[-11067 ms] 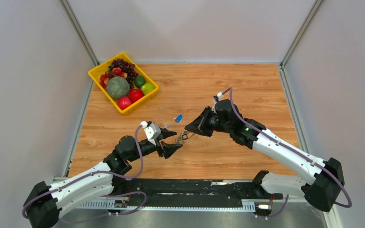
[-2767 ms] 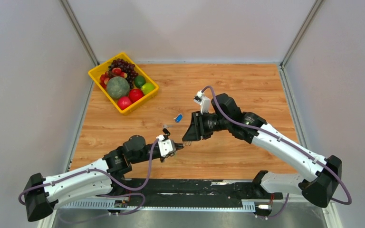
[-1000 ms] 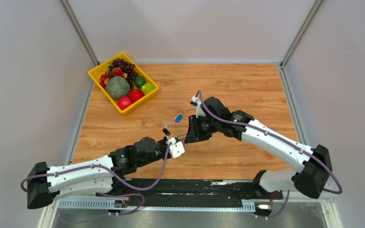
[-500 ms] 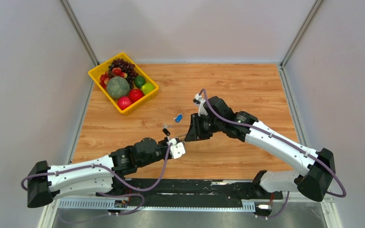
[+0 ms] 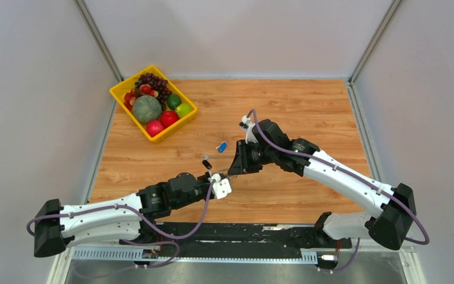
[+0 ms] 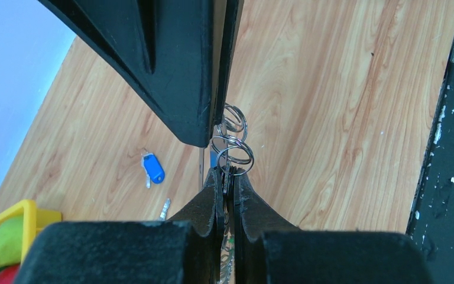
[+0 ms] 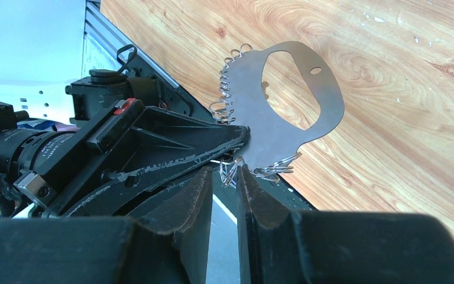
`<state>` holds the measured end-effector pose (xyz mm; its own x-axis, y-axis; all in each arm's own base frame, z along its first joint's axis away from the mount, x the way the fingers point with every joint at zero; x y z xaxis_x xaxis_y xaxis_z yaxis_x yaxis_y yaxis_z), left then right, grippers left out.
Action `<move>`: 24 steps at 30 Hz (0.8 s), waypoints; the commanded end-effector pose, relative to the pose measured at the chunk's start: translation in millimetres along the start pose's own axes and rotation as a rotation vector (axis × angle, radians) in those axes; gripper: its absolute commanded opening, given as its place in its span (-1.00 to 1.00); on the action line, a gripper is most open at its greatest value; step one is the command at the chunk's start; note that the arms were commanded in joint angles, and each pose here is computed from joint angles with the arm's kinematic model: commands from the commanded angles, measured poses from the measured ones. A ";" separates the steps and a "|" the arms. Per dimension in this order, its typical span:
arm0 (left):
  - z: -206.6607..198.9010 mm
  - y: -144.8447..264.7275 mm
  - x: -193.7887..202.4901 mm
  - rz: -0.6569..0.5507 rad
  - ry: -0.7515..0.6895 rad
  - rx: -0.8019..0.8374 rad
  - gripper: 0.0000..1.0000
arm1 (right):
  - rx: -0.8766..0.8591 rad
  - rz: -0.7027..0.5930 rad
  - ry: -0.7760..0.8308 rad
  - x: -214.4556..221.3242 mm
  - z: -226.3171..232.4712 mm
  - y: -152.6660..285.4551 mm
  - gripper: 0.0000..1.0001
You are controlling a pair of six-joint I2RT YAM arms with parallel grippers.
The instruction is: Remove the keys from the keyring
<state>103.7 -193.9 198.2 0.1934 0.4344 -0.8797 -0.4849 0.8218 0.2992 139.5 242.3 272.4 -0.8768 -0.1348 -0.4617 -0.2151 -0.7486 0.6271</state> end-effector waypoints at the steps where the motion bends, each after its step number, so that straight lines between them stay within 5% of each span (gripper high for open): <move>1: 9.6 -0.7 -28.2 -0.093 -0.017 -0.045 -1.00 | -0.033 -0.006 -0.011 -3.9 2.6 -4.8 -0.55; 11: 9.1 -3.4 -31.4 -0.076 -0.042 -0.057 -1.00 | -0.021 0.031 -0.024 2.4 -3.9 -12.0 -0.57; 19: 9.4 -2.7 -32.0 -0.076 -0.045 -0.067 -1.00 | -0.014 0.028 -0.022 2.6 -4.6 -12.5 -0.97; 24: 9.5 -1.3 -32.1 -0.087 -0.033 -0.076 -1.00 | -0.005 0.008 -0.020 1.6 -4.9 -10.3 -1.00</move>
<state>103.7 -198.1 197.7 0.2075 0.4866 -0.8486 -0.5062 0.7957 0.3325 141.8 246.9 260.8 -0.8912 -0.1465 -0.4293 -0.1858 -0.7454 0.6402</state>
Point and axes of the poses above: each gripper's point midway between its finger pads, its own y axis back along the fingers, its own z axis along the line the jaws close on, x = y × z, the point moved 10 cm from there along y, back along the fingers, and after that the axes turned 3 degrees about y, right-handed, at the moved point
